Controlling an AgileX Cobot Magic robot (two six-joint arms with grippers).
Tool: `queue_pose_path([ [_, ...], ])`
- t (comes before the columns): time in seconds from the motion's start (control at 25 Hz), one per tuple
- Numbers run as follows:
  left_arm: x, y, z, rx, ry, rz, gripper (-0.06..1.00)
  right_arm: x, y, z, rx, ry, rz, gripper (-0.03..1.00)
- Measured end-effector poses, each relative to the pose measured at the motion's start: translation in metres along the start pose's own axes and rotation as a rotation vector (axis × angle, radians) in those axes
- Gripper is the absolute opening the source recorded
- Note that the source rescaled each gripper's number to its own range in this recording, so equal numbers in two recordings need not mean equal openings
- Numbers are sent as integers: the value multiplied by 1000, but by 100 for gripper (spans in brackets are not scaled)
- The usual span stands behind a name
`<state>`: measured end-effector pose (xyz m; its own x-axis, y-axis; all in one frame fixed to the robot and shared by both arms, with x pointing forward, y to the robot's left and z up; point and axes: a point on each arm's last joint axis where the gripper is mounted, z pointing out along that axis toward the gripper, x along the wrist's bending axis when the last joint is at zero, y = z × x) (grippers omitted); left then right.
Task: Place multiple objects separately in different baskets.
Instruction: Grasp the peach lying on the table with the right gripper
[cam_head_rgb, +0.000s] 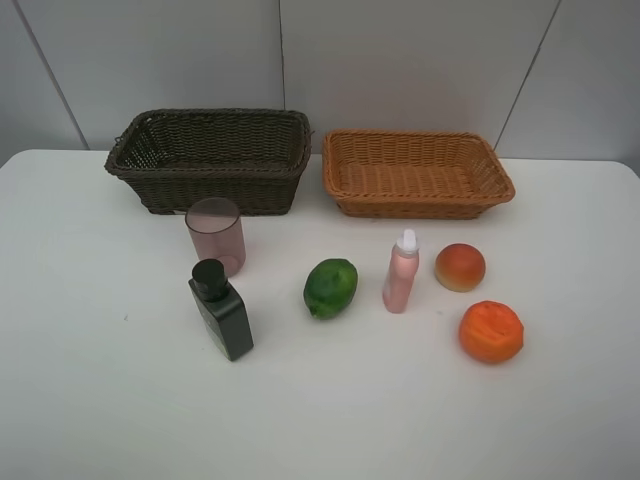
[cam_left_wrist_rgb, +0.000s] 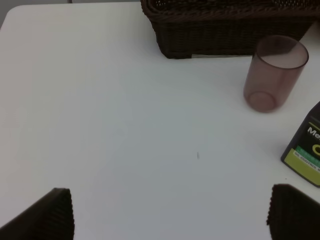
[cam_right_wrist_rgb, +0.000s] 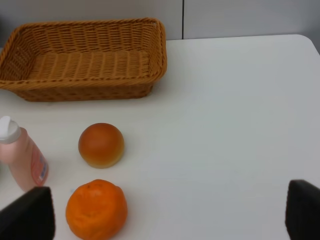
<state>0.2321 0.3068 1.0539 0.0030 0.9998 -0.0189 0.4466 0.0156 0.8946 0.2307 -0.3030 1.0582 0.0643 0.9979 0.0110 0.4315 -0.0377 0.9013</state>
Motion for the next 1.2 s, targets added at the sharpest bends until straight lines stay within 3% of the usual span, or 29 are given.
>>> queue_pose_path([
  [1.2, 0, 0, 0, 0, 0, 0, 100, 0, 0, 0, 0, 0, 0, 99],
])
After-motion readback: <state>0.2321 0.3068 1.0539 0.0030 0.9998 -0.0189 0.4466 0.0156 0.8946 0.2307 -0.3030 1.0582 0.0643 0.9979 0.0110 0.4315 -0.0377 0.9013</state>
